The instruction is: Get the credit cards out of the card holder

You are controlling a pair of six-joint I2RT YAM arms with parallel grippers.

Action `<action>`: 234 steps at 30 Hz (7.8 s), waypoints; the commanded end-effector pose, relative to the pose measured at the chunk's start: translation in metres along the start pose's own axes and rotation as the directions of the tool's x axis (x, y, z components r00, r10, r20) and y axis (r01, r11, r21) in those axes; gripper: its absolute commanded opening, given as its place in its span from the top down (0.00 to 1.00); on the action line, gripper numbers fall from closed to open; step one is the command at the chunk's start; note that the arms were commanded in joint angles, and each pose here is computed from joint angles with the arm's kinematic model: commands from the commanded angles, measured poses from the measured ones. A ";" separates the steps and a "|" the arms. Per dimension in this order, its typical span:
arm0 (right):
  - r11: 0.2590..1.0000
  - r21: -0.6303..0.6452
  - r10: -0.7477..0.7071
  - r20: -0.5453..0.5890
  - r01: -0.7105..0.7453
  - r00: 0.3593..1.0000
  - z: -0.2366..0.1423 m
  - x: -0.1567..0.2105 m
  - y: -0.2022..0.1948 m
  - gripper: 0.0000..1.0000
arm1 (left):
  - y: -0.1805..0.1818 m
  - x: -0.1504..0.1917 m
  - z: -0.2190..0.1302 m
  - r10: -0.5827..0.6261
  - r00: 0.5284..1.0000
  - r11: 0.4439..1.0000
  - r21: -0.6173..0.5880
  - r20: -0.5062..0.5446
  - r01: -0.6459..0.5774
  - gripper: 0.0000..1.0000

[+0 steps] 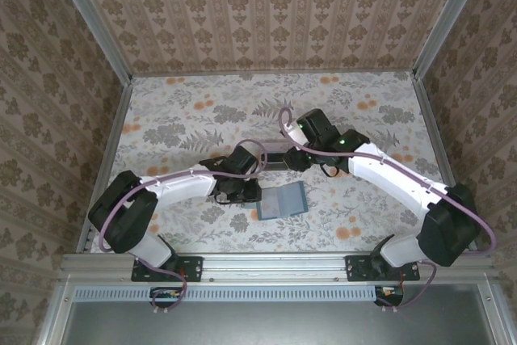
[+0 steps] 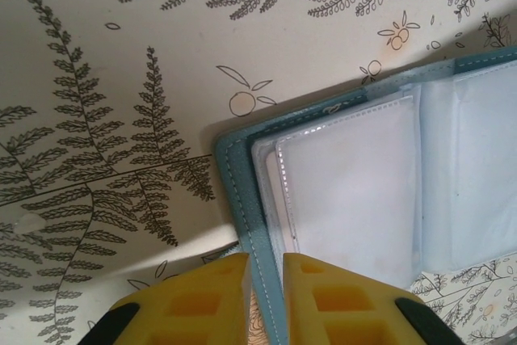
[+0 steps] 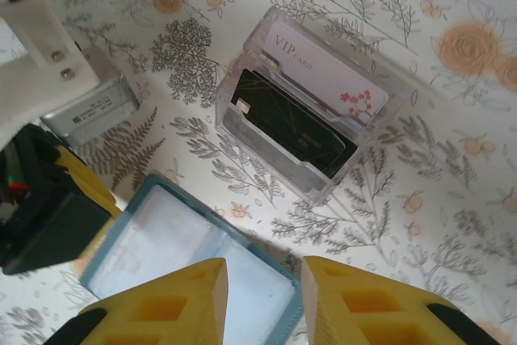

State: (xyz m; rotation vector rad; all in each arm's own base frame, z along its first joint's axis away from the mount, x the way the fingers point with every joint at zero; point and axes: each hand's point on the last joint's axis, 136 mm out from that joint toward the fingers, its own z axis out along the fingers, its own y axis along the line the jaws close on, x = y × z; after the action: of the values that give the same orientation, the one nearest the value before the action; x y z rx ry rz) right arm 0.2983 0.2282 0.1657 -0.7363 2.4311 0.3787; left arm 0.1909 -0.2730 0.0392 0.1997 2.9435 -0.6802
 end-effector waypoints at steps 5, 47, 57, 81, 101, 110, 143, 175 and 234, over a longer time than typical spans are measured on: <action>0.960 -0.079 0.268 -0.004 -0.267 0.963 -0.002 0.012 0.015 0.72 | 0.001 0.006 0.007 -0.023 0.999 1.000 -0.021 -0.021 0.023 0.86; 0.781 -0.208 0.462 -0.443 -0.589 0.768 0.094 0.075 0.102 0.73 | 0.026 0.028 0.020 -0.062 0.997 0.998 -0.031 -0.051 0.061 0.91; 0.841 -0.070 0.444 -0.480 -0.537 0.757 0.114 0.098 0.093 0.70 | 0.024 0.029 0.021 -0.055 0.997 0.998 -0.025 -0.055 0.054 0.91; 0.923 0.219 0.382 -0.413 -0.317 0.827 0.076 0.098 0.049 0.48 | 0.026 0.029 0.021 -0.057 0.997 0.998 -0.031 -0.058 0.056 0.91; 0.915 0.261 0.394 -0.406 -0.309 0.825 0.060 0.112 0.030 0.93 | 0.029 0.028 0.019 -0.057 0.997 0.997 -0.046 -0.057 0.054 0.91; 0.900 0.329 0.409 -0.415 -0.285 0.812 0.057 0.132 0.010 0.77 | 0.028 0.028 0.019 -0.055 0.997 0.998 -0.043 -0.061 0.053 0.91; 0.896 0.207 0.443 -0.338 -0.393 0.830 0.034 0.093 0.026 0.75 | -0.016 -0.002 0.003 0.004 1.000 0.999 0.037 -0.002 -0.004 0.91; 0.774 -0.006 0.596 -0.332 -0.633 0.731 0.039 0.090 0.043 0.83 | -0.080 0.000 0.052 0.075 0.993 0.983 0.175 -0.091 -0.058 0.91; 0.692 -0.064 0.626 -0.445 -0.719 0.641 0.105 0.106 0.068 0.70 | -0.009 0.008 0.019 -0.043 0.998 0.995 0.085 -0.037 0.046 0.91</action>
State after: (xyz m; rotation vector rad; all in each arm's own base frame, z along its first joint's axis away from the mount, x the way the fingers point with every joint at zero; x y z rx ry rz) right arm 0.2312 0.2857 0.0325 0.1020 3.0275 0.9556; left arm 0.1829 -0.2904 0.0307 0.1829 2.9447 -0.8181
